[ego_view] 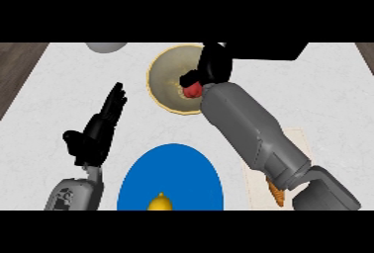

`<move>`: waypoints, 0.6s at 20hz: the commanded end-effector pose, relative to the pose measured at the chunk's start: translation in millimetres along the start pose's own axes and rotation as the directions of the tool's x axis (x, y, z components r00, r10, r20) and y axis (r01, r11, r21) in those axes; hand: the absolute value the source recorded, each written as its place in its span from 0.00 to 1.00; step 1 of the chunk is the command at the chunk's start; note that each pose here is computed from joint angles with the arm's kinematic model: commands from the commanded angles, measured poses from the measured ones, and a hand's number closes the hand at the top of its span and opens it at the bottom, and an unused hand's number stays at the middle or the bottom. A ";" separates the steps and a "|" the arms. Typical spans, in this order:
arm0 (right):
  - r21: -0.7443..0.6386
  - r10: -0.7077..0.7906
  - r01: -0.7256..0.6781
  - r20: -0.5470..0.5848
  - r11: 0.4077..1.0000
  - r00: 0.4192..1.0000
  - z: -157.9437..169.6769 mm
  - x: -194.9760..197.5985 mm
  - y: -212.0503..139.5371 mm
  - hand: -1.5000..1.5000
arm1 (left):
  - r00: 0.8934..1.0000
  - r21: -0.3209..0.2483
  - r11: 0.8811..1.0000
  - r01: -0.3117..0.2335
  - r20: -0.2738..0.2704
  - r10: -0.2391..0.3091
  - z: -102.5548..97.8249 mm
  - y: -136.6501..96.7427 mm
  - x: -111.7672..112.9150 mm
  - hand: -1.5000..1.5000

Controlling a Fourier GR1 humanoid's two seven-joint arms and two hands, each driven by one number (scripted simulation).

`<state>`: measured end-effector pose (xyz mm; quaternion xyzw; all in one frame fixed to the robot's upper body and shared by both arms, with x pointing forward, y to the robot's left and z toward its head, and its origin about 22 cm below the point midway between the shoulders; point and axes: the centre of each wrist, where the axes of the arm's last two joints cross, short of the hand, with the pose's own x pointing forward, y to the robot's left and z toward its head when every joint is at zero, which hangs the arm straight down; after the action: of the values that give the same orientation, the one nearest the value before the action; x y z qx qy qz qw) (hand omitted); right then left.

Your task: Pick the bell pepper from the placemat and place it in the bowl

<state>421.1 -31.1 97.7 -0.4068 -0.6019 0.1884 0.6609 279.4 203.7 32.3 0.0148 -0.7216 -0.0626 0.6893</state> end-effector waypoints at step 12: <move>-0.159 -0.375 0.391 0.124 0.906 0.919 15.5 15.7 -13.4 0.00 | 1.000 0.023 1.000 0.006 -0.021 -0.006 3.1 10.9 1.5 0.50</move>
<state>414.9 -29.0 113.3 -0.3480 -0.7112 0.0654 0.6074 273.8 208.5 32.3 0.0216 -0.7158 -0.0591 0.6955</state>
